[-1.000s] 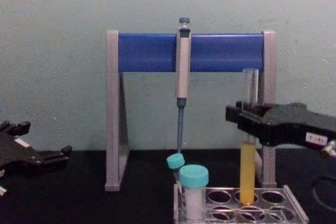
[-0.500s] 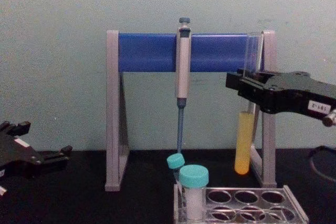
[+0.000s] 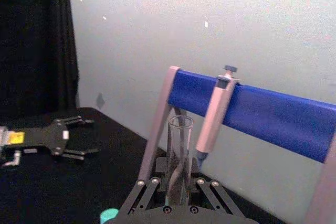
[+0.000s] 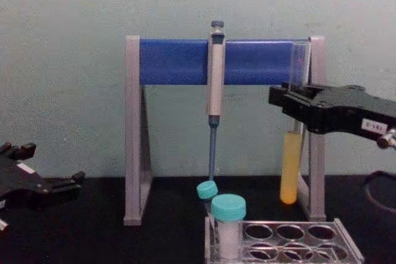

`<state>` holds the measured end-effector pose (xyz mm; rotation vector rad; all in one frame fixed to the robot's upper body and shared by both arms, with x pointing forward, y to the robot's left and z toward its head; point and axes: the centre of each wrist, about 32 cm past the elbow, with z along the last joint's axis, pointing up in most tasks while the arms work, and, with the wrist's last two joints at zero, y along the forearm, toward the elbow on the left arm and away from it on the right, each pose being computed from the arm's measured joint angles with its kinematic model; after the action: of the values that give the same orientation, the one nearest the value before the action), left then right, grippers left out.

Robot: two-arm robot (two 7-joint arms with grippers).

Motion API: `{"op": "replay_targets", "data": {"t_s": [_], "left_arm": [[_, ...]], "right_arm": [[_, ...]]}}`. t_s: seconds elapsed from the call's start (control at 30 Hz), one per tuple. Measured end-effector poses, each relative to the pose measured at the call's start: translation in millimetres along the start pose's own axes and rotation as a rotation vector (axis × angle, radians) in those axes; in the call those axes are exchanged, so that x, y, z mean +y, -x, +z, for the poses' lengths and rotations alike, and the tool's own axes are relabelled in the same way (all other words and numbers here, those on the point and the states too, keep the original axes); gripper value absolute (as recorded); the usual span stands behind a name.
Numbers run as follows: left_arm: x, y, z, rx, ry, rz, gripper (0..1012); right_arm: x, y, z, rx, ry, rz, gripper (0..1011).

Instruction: Pick up the test tube from the test tube rack, shake it, then place it back into the test tube rack.

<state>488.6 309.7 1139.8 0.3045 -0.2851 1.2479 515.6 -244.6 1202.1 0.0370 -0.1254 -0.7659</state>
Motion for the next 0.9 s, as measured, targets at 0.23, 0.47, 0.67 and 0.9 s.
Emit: {"op": "replay_targets", "data": {"t_s": [0.23,0.47,0.67,0.9], "left_arm": [[0.0,0.0,0.0,0.0,0.0,0.0,1010],[0.0,0.0,0.0,0.0,0.0,0.0,1010],[0.0,0.0,0.0,0.0,0.0,0.0,1010],[0.0,0.0,0.0,0.0,0.0,0.0,1010]], "right_arm": [[-11.3,-0.4,2.4,-0.022,0.013,-0.035,229],[-27.0,6.7,5.3,-0.013,0.038,-0.043,229],[-33.7,14.7,7.7,0.024,0.048,-0.002,229],[-27.0,21.7,7.6,0.055,0.033,0.057,229]]}}
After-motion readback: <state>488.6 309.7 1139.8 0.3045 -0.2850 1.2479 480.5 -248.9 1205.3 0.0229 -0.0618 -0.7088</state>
